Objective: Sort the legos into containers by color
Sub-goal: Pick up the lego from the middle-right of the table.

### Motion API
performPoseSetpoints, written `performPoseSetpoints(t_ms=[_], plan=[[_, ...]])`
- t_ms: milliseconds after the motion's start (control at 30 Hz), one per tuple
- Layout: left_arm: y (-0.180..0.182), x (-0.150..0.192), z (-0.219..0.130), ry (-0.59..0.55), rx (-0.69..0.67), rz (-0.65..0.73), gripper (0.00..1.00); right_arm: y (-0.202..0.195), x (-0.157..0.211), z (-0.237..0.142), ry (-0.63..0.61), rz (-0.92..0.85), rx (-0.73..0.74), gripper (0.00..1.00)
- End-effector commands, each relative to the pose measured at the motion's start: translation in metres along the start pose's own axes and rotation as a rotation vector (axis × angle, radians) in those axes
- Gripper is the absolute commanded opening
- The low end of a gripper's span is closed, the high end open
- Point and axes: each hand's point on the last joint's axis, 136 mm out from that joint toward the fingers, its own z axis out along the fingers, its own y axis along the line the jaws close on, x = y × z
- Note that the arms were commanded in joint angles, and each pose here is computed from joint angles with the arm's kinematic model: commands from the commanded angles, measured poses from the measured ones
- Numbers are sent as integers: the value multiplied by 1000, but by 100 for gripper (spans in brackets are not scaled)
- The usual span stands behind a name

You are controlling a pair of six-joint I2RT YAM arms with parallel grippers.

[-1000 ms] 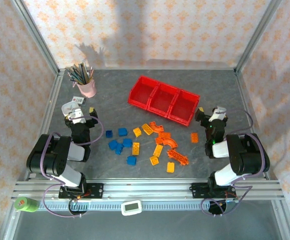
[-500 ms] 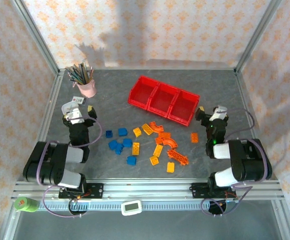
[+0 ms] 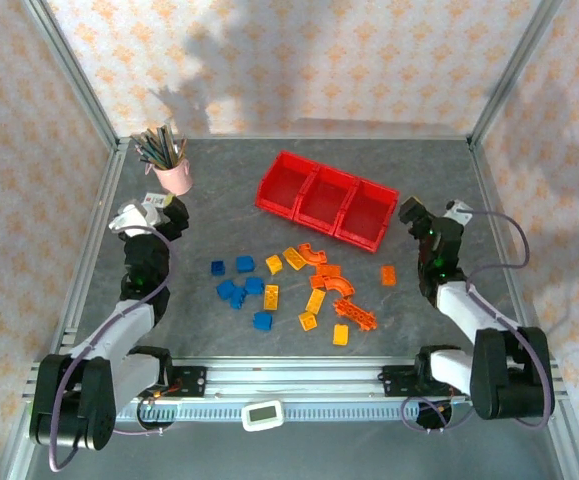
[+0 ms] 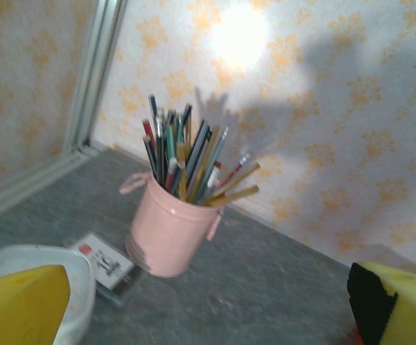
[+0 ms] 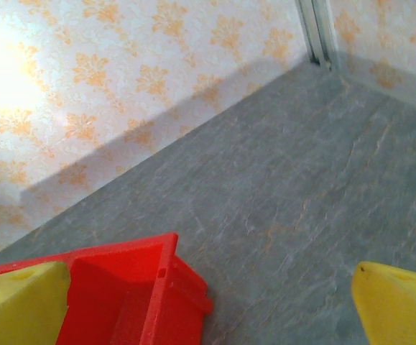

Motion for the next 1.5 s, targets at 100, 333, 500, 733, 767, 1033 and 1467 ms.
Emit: performPoseSetpoints(t_ms=[100,333,500,733,767,1033,1467], plan=[[3,39,-8,196,7,-204,99,-9,37,-11,218,113,55,100],[-17,64,-20,376,75,-256,99,-12,63,-24,378,35,134,100],[-49,86,-41,499,175,-255,99,-20,83,-37,493,-26,198,100],[-104,107,-70,620,321,-253,99,-28,110,-58,595,-29,219,100],[-109,111,-73,631,332,-246,99,-29,115,-59,608,-25,217,100],[-140,134,-90,694,381,-218,99,-31,150,-63,715,-75,194,94],[-155,148,-95,735,398,-220,99,-16,182,-68,762,-277,235,72]])
